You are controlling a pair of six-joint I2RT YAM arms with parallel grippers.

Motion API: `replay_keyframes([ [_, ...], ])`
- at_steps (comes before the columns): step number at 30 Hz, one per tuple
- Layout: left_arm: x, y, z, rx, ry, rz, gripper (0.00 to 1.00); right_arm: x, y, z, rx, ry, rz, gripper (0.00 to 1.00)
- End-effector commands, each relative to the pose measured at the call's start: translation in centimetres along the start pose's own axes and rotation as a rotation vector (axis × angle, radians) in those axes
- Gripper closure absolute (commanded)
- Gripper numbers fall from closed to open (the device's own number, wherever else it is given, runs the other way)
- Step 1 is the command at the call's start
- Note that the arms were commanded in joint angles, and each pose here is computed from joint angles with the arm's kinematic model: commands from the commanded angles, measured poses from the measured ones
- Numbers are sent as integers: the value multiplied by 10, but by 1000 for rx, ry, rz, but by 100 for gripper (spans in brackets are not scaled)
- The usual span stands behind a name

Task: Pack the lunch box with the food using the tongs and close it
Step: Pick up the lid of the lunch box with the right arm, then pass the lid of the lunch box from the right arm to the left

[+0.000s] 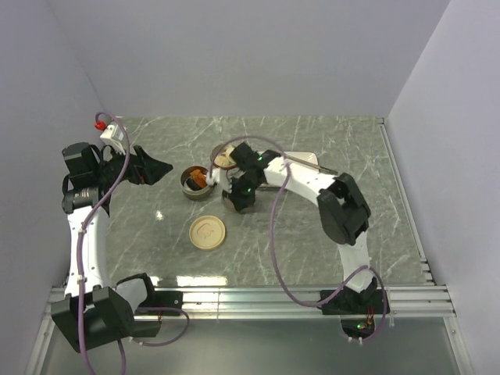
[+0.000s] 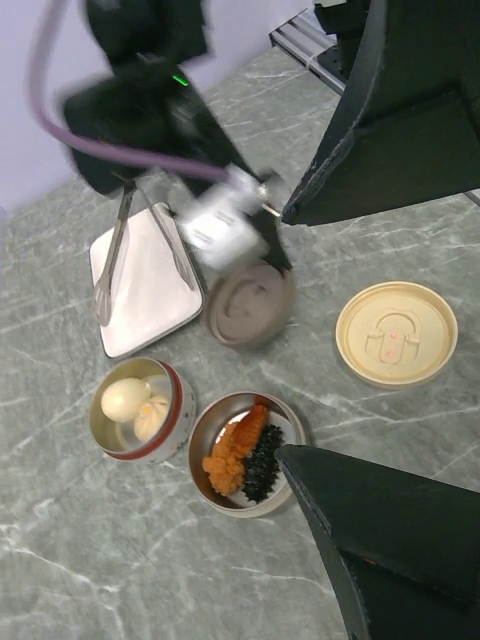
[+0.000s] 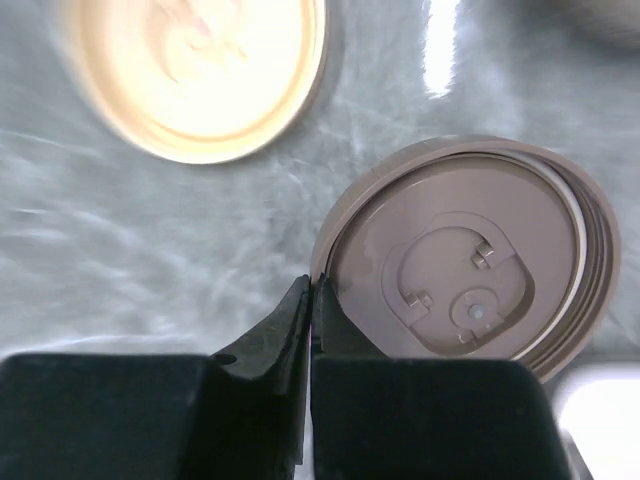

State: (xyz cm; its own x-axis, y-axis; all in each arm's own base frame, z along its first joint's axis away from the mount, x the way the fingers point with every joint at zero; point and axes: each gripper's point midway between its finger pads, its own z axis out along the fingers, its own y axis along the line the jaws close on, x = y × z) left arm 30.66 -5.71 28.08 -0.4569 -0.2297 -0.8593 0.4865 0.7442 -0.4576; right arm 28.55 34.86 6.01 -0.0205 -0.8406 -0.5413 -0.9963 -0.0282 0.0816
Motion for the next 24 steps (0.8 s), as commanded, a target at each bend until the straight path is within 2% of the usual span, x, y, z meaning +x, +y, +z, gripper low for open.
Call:
replay_keyframes([
  [1, -14, -22, -6, 85, -54, 68, 3, -82, 11, -114, -20, -328, 55, 100],
  [4, -15, -36, -9, 149, -71, 76, 4, -108, 18, -169, -73, -485, 112, 100],
  [10, -18, -64, -17, 254, -125, 80, 5, -144, 39, -260, -292, -767, 235, 100],
  [11, -26, -72, -20, 272, -162, 126, 6, -146, 44, -267, -343, -778, 309, 100],
  [13, -23, -76, -20, 286, -180, 45, 5, -154, 49, -282, -368, -835, 269, 100],
  [15, -28, -94, -23, 345, -222, 22, 5, -166, 55, -302, -362, -889, 248, 100],
  [17, -16, -104, -19, 391, -238, -21, 4, -173, 57, -310, -362, -919, 246, 100],
  [22, -18, -131, -11, 492, -306, -154, 2, -186, 61, -327, -318, -942, 202, 100],
  [24, -20, -136, -7, 518, -299, -215, 2, -191, 64, -330, -301, -951, 181, 100],
])
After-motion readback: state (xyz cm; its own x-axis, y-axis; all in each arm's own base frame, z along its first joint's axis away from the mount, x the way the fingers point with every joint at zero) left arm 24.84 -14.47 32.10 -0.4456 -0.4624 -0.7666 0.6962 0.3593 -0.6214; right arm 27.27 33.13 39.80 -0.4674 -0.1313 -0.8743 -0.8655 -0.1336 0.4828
